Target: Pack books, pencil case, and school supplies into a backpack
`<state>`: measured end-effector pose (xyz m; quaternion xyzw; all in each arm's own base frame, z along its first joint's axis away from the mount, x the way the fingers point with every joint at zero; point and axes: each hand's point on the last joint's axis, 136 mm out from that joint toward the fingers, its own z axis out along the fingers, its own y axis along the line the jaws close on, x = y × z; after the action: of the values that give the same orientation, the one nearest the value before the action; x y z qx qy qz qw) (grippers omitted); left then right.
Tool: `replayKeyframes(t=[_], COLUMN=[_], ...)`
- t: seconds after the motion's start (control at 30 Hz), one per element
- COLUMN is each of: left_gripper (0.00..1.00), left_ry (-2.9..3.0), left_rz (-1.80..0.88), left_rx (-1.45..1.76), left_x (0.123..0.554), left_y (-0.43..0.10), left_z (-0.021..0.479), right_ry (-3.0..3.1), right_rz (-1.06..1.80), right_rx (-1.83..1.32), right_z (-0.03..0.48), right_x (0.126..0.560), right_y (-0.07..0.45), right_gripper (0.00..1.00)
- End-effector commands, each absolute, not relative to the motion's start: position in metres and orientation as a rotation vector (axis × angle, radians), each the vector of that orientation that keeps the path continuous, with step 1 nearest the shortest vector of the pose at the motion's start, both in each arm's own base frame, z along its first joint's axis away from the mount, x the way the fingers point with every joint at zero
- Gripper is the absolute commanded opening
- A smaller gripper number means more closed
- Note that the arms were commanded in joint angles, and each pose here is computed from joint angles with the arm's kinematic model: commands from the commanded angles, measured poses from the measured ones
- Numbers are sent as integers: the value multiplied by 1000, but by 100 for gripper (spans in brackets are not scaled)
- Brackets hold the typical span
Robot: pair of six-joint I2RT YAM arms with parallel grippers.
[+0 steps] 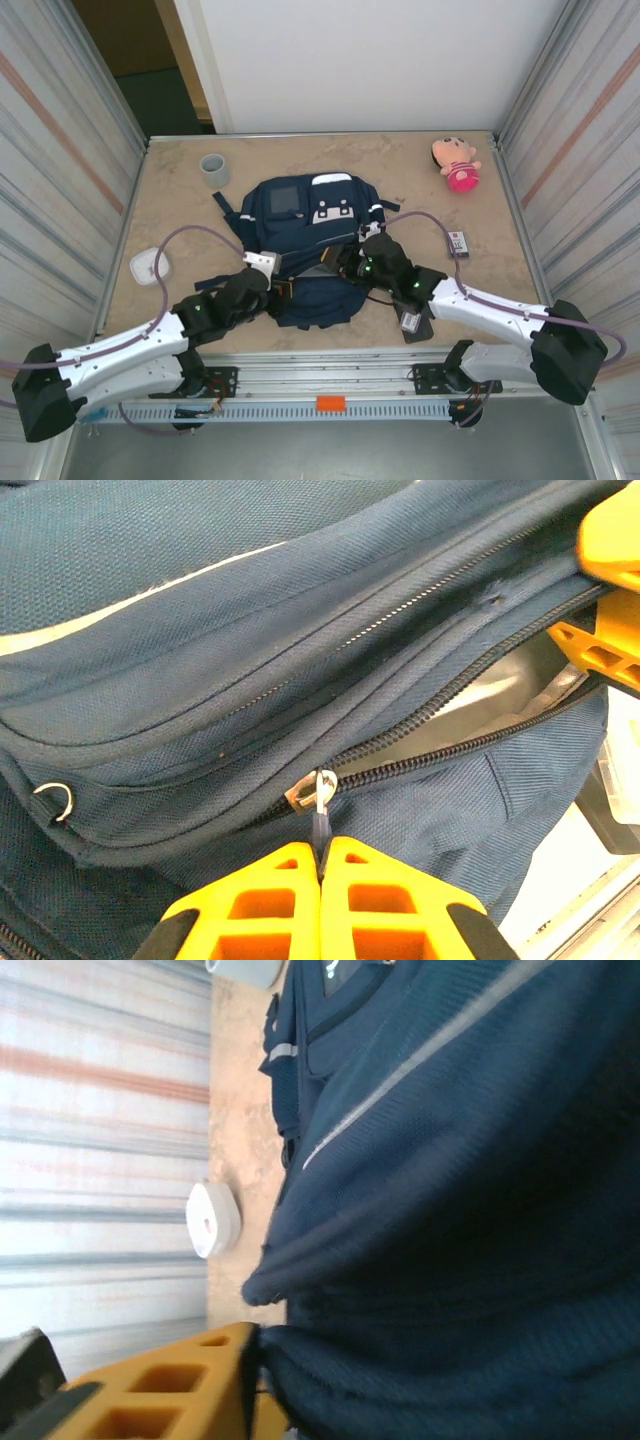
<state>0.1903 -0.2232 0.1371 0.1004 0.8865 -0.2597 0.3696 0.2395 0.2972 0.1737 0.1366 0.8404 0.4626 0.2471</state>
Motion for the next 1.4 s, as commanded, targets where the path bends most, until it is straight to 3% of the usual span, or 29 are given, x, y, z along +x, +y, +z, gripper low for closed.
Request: replayKeyframes(t=[0.0, 0.1, 0.27, 0.43, 0.47, 0.6, 0.7, 0.93, 1.0, 1.13, 1.23, 1.37], left_gripper=[0, 0, 0, 0, 0, 0, 0, 0, 0, 0, 0, 0], left_ry=[2188, 2219, 2235, 2193, 2183, 2129, 2114, 2105, 2100, 2109, 2132, 2137], left_rz=[-639, -510, -466, -525, -544, -632, -644, -671, -666, -578, -449, -393], left_rx=[205, 147, 56, 70, 80, 113, 128, 154, 150, 131, 105, 16], left_x=[202, 205, 211, 211, 212, 215, 218, 221, 221, 225, 228, 240], left_y=[-216, -187, -155, -159, -163, -179, -184, -193, -193, -180, -159, -132], left_z=[162, 147, 130, 133, 135, 150, 158, 167, 168, 162, 149, 138], right_ry=[2203, 2190, 2271, 2260, 2262, 2259, 2225, 2233, 2250, 2267, 2259, 2279], right_rz=[1300, 1288, 1310, 1383, 1386, 1388, 1372, 1315, 1289, 1310, 1332, 1395], right_rx=[337, 230, 33, 86, 103, 227, 362, 474, 468, 361, 173, -72], right_z=[207, 225, 257, 266, 265, 248, 227, 199, 193, 204, 235, 277], right_x=[255, 258, 262, 279, 280, 278, 273, 263, 263, 266, 265, 256], right_y=[299, 285, 261, 245, 245, 258, 267, 288, 291, 295, 292, 286], right_gripper=[19, 8, 7, 8, 11, 51, 56, 58, 54, 16, 7, 2])
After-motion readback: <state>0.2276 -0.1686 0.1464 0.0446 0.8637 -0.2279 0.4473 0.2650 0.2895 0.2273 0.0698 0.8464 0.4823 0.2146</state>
